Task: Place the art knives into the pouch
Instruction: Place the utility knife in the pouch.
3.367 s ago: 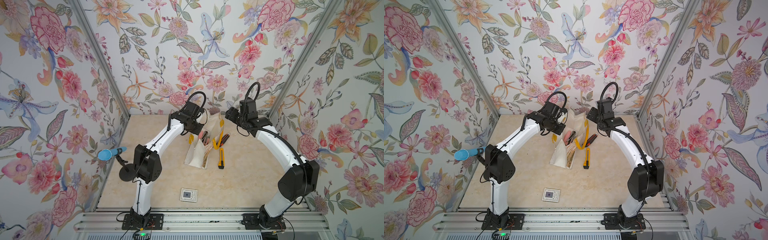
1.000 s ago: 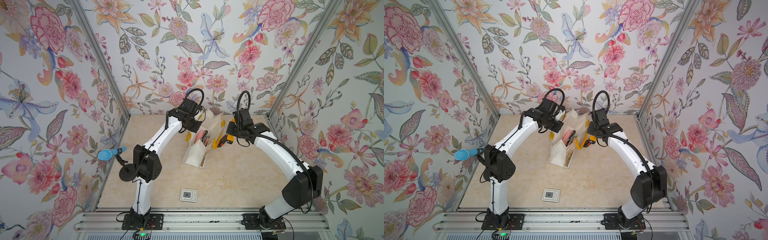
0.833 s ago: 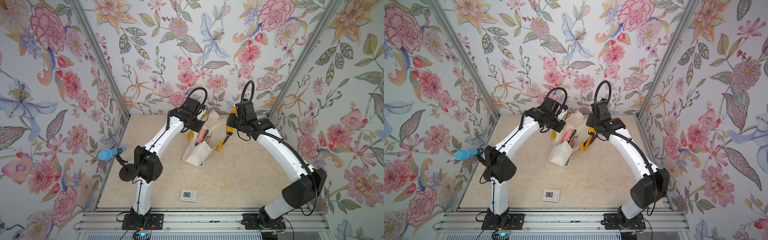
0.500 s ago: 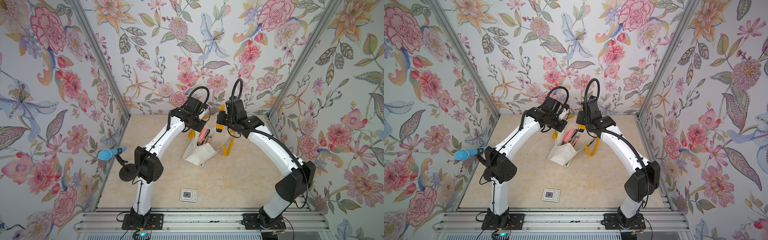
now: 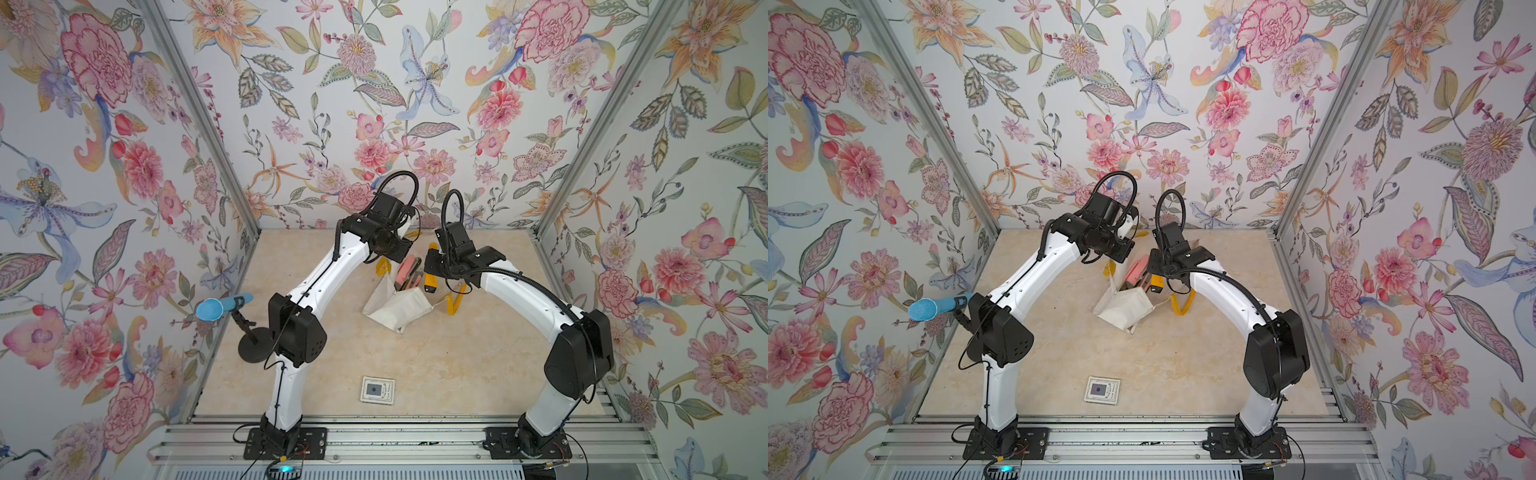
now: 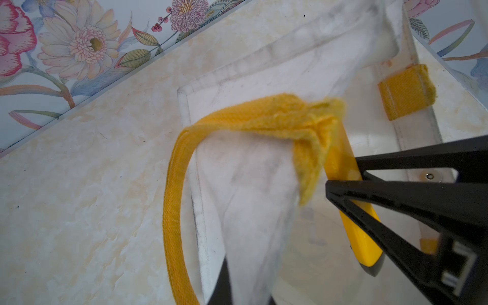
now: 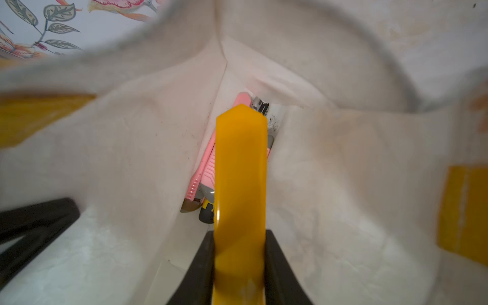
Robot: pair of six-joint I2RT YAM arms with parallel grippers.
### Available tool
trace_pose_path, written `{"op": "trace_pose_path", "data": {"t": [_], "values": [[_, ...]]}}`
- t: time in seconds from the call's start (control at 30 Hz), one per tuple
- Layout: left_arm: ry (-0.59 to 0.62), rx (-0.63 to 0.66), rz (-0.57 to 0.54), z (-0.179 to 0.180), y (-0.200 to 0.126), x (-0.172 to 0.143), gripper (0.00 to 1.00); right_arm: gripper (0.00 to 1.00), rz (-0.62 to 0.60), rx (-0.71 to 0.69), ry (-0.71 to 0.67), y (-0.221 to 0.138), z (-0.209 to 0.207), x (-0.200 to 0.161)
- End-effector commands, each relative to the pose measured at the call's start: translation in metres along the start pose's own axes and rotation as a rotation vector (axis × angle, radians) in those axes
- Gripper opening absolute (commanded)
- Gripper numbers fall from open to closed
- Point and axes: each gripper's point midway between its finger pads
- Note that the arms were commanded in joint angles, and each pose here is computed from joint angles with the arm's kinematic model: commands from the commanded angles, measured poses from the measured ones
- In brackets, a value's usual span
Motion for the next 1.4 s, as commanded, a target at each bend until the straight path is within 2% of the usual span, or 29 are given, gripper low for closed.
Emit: {"op": "trace_pose_path", "data": {"t": [0.0, 0.77, 0.83, 0.93, 1.0, 1.2, 1.37], "values": [[0.018, 0.032, -0.113, 0.003, -0.028, 0.031, 0.0, 0.18, 0.008, 0.002, 0.015, 0.008, 0.0, -0.004], [-0.002, 0.073, -0.098, 0.009, -0.033, 0.026, 0.0, 0.32, 0.076, 0.0, 0.027, 0.032, -0.002, -0.012], [-0.003, 0.072, -0.095, 0.008, -0.031, 0.026, 0.0, 0.37, 0.074, -0.001, 0.022, 0.033, -0.003, -0.011], [-0.007, 0.076, -0.088, 0.01, -0.03, 0.024, 0.0, 0.57, 0.068, 0.003, 0.022, 0.032, -0.002, -0.007], [-0.011, 0.08, -0.084, 0.011, -0.028, 0.023, 0.0, 0.64, 0.061, 0.009, 0.029, 0.03, 0.0, -0.003], [-0.017, 0.082, -0.079, 0.011, -0.023, 0.023, 0.0, 0.68, 0.011, 0.064, 0.04, 0.013, 0.013, 0.023], [-0.021, 0.086, -0.079, 0.013, -0.02, 0.023, 0.0, 0.71, -0.121, 0.119, 0.006, -0.028, 0.036, 0.062]]}}
Point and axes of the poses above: each gripper's point midway between its finger pads, its own y axis out along the fingers, its own z axis along the line the jaws close on, x = y × z, and after that the axes turned 10 degrees about y, right-handed
